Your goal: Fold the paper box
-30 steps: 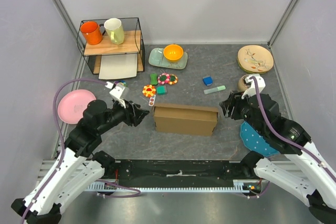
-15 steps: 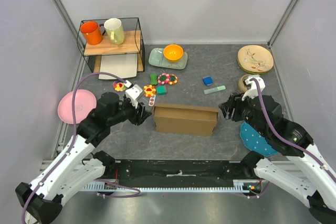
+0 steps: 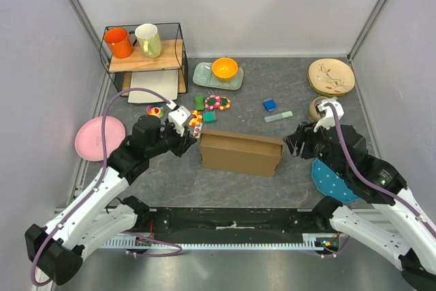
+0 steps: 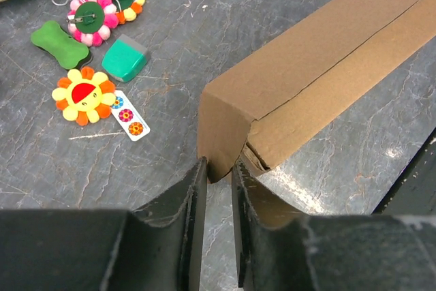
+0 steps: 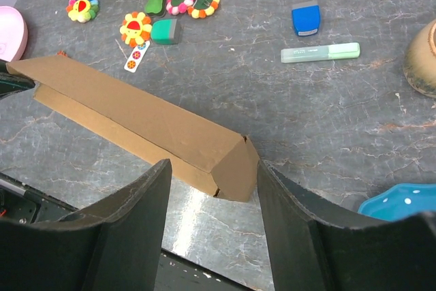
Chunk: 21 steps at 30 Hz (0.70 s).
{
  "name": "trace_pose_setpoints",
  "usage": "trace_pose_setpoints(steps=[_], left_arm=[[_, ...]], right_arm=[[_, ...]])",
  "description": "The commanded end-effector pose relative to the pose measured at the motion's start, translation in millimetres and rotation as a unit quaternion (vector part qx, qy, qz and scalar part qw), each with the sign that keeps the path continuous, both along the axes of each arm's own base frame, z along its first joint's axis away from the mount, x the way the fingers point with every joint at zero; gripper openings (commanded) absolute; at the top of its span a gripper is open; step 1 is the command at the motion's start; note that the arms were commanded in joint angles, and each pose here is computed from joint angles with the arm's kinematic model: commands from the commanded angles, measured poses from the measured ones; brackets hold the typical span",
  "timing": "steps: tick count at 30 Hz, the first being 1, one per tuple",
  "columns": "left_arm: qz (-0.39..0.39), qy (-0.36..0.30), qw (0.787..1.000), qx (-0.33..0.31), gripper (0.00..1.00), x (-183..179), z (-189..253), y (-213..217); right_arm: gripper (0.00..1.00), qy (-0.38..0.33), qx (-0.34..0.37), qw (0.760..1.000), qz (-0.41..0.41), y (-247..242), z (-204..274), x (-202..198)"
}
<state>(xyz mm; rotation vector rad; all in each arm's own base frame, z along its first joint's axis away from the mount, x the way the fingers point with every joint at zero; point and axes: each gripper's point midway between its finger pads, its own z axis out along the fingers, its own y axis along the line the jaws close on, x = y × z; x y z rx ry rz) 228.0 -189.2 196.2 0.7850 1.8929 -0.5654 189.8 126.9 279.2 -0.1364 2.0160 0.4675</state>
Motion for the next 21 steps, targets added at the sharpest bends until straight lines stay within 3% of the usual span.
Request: trace_pose_setpoints(steps=[1, 9, 15, 21], left_arm=[[-0.011, -0.039, 0.999, -0.007, 0.25, 7.1, 12.3, -4.7], [-0.013, -0.04, 0.999, -0.021, 0.03, 4.1, 18.6, -6.6], [-0.003, -0.032, 0.999, -0.024, 0.02, 4.3, 18.9, -5.2], [0.012, -0.018, 0.999, -0.025, 0.02, 5.4, 20.5, -3.0]], right_arm=[[0.61, -0.009, 0.007, 1.0, 0.008, 2.4, 2.5, -0.8], [0.67, 0.0, -0.026, 1.0, 0.007, -6.9, -9.5, -4.6], [0.8, 0.019, -0.036, 0.998, 0.038, -1.8, -20.7, -13.5], [0.8, 0.045, -0.053, 0.996, 0.063, 1.7, -32.0, -20.8]])
